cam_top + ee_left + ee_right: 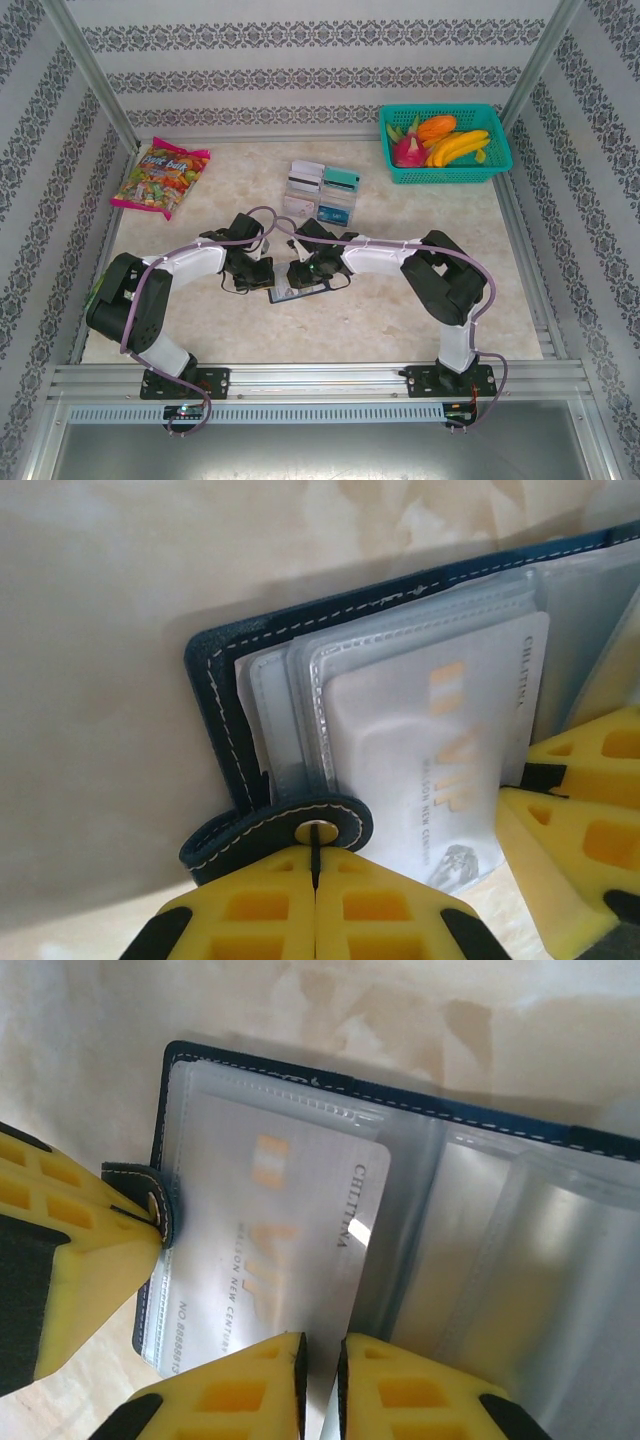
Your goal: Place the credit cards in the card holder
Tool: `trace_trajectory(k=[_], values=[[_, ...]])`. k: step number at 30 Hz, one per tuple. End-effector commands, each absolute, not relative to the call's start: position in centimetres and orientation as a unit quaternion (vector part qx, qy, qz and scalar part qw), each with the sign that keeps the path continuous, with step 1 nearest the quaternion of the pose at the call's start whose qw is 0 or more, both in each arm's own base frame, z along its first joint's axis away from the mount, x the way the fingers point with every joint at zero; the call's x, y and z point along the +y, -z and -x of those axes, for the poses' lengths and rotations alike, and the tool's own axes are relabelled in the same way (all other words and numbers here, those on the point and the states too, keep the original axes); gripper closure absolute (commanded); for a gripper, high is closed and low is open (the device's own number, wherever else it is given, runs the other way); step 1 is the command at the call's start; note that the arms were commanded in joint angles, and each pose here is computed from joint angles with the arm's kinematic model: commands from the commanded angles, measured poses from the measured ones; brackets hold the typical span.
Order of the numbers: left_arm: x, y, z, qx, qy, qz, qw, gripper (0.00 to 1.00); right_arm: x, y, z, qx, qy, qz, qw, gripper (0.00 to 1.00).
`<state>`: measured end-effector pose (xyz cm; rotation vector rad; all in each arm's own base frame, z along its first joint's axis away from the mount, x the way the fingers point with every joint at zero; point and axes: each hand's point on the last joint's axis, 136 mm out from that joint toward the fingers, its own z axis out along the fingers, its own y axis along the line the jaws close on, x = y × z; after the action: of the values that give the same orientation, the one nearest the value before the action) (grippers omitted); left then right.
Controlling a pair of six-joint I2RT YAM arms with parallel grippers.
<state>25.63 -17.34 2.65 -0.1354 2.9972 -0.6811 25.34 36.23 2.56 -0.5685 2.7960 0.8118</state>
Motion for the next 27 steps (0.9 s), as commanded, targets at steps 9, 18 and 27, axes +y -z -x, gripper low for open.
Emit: trace_trajectory(k=[9,18,27], values=[[-16.3,-4.9,-27.2,0.970,0.224,0.058,0.069,0.93,36.1,-6.1,-25.4,0.932,-0.280,0.206,0.107,0.71],[-15.4,-6.6,-27.8,0.968,0.225,0.063,0.088,0.92,34.2,-8.5,-25.8,0.935,-0.250,0.211,0.134,0.64],[-14.4,-5.9,-27.8,0.968,0.217,0.091,0.087,0.80,33.2,-11.7,-25.0,0.929,-0.213,0.252,0.166,0.58]])
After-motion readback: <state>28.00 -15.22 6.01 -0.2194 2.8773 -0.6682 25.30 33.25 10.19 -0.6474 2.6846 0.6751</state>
